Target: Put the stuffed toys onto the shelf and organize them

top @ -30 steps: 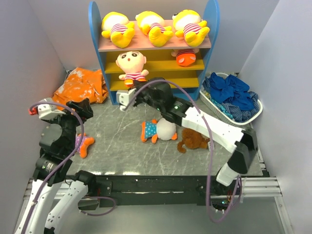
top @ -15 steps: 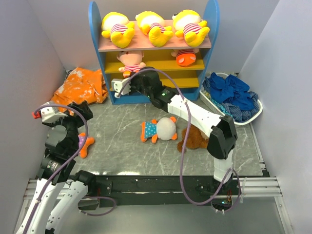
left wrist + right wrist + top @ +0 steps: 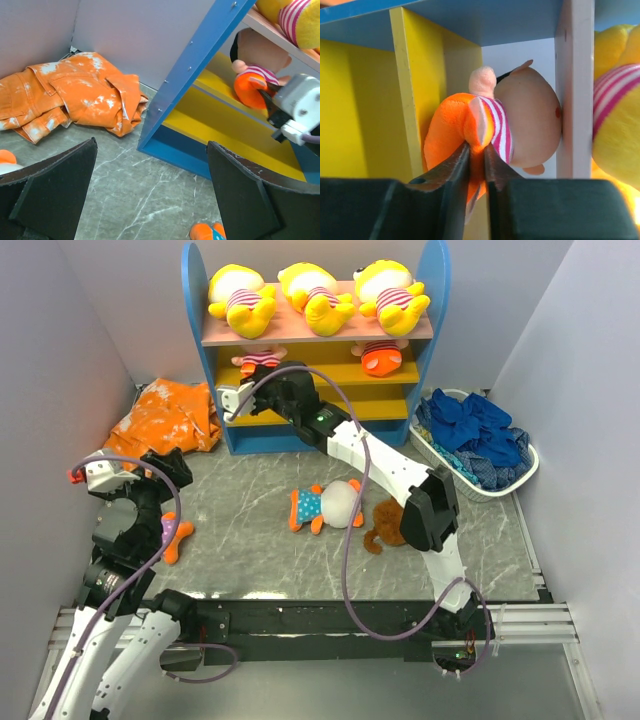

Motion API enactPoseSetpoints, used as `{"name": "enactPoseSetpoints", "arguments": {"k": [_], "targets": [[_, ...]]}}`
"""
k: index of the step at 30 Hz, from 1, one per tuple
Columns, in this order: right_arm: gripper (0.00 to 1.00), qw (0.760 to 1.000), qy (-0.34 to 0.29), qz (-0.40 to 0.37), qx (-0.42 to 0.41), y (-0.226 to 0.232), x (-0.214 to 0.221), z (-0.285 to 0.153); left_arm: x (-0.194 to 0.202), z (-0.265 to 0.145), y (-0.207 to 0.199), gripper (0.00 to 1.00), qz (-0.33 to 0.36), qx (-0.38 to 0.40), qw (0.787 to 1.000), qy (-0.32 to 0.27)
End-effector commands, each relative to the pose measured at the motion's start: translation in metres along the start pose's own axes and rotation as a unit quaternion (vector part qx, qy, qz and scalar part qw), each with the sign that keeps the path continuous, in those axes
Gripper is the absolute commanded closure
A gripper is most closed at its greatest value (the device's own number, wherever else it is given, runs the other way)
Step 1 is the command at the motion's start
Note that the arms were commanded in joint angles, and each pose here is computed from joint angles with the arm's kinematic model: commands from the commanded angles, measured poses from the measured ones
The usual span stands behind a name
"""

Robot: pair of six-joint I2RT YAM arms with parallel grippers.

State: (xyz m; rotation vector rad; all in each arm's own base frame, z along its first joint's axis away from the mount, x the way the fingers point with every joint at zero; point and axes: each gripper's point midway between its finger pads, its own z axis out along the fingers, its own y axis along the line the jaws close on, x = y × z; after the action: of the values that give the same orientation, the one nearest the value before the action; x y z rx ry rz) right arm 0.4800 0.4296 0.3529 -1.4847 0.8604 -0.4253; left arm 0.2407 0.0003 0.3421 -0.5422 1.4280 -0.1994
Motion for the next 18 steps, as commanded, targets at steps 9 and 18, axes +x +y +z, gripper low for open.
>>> {"name": "enactPoseSetpoints", "arguments": {"k": [9,18], "targets": [[0.65,0.998,-0.004,-0.012,0.06,-0.041,-0.001,0.002,-0.01,-0.003,-0.001,0.04,0.0,0.006,1.0,-0.021],[0.54,0.997,-0.029,-0.011,0.074,-0.054,-0.011,-0.013,-0.008,-0.003,0.0,0.04,0.001,0.006,1.0,-0.019]]}}
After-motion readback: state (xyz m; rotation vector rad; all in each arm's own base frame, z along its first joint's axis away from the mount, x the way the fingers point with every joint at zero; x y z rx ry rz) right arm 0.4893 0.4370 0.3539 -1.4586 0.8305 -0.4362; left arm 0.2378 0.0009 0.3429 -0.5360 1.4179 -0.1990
